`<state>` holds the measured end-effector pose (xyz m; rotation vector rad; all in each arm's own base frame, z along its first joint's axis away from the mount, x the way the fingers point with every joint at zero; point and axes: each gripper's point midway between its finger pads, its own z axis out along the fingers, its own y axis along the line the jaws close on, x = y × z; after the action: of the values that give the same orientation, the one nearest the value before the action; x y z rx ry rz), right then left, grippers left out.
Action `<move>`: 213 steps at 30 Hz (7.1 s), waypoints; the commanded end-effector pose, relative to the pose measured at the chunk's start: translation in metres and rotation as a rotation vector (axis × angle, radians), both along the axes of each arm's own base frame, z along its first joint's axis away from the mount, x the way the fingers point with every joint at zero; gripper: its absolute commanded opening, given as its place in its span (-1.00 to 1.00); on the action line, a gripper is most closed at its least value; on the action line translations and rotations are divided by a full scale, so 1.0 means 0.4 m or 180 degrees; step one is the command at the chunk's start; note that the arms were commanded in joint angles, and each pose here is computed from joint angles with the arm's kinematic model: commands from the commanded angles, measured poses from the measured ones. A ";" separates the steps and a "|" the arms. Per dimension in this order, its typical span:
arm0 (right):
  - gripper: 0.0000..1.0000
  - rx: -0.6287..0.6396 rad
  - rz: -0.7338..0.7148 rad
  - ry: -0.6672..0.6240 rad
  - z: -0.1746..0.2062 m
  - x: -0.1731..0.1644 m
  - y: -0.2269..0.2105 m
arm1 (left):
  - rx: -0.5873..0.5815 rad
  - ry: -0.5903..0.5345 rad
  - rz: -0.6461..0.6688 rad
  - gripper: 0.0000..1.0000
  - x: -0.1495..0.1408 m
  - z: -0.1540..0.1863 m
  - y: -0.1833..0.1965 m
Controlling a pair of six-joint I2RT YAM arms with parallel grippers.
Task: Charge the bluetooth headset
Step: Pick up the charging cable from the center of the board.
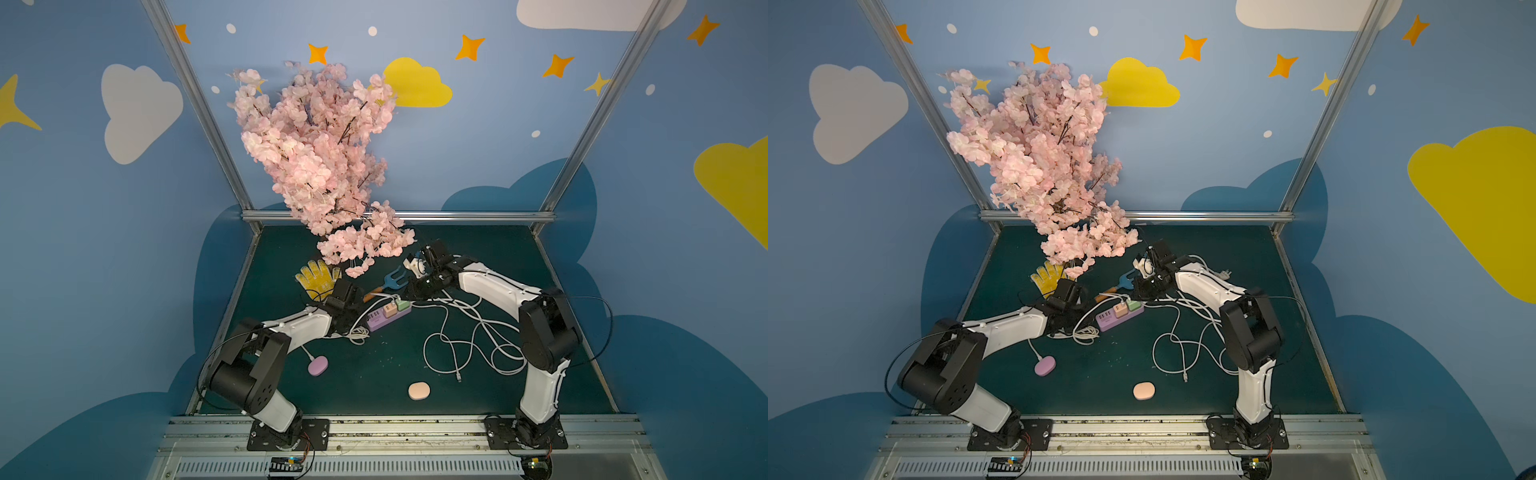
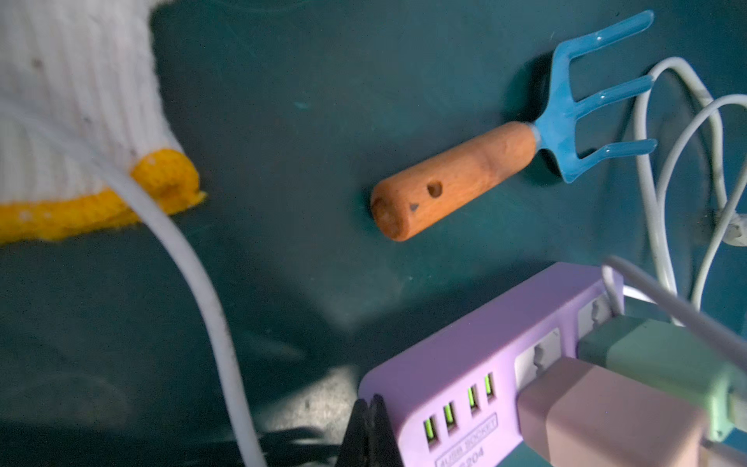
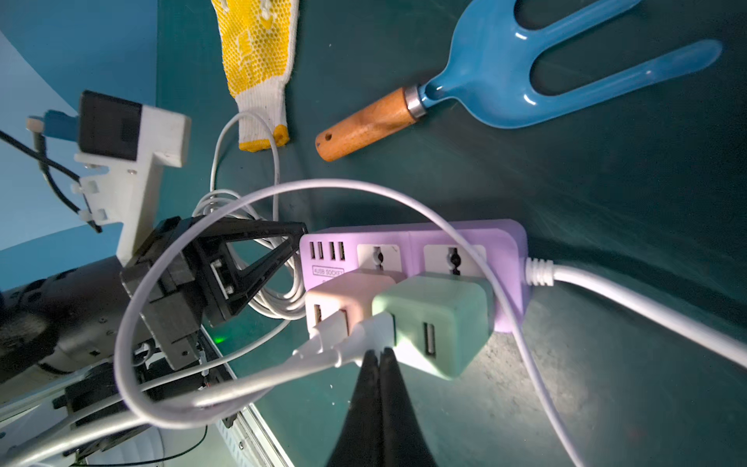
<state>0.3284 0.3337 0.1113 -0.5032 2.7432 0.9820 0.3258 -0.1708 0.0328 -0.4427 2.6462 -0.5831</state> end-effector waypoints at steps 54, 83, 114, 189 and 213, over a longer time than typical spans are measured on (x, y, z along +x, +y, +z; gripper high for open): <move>-1.00 -0.0318 -0.0263 0.0395 -0.140 -0.019 -0.092 | -0.0087 0.0004 -0.0027 -0.93 0.038 -0.009 0.006; -0.95 -0.1826 0.0043 0.0400 -0.080 -0.345 -0.343 | 0.0034 -0.0423 0.0034 -0.93 0.143 0.116 0.063; -0.43 -0.1989 -0.0188 0.0961 -0.249 -0.418 -0.406 | 0.0335 -0.1449 0.0359 0.04 -0.087 0.383 0.230; -1.00 0.1809 -0.0164 0.0412 0.443 -0.097 0.004 | -0.0801 -0.2027 -0.1783 -0.93 -0.127 0.597 -0.297; -1.00 0.1834 -0.0181 0.0409 0.445 -0.096 0.000 | -0.0613 -0.2026 -0.1521 -0.01 -0.114 0.570 -0.254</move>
<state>0.2887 0.3330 0.2753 -0.2290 2.4364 1.7288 0.2763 -0.2692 0.2633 0.3119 2.0634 -0.9366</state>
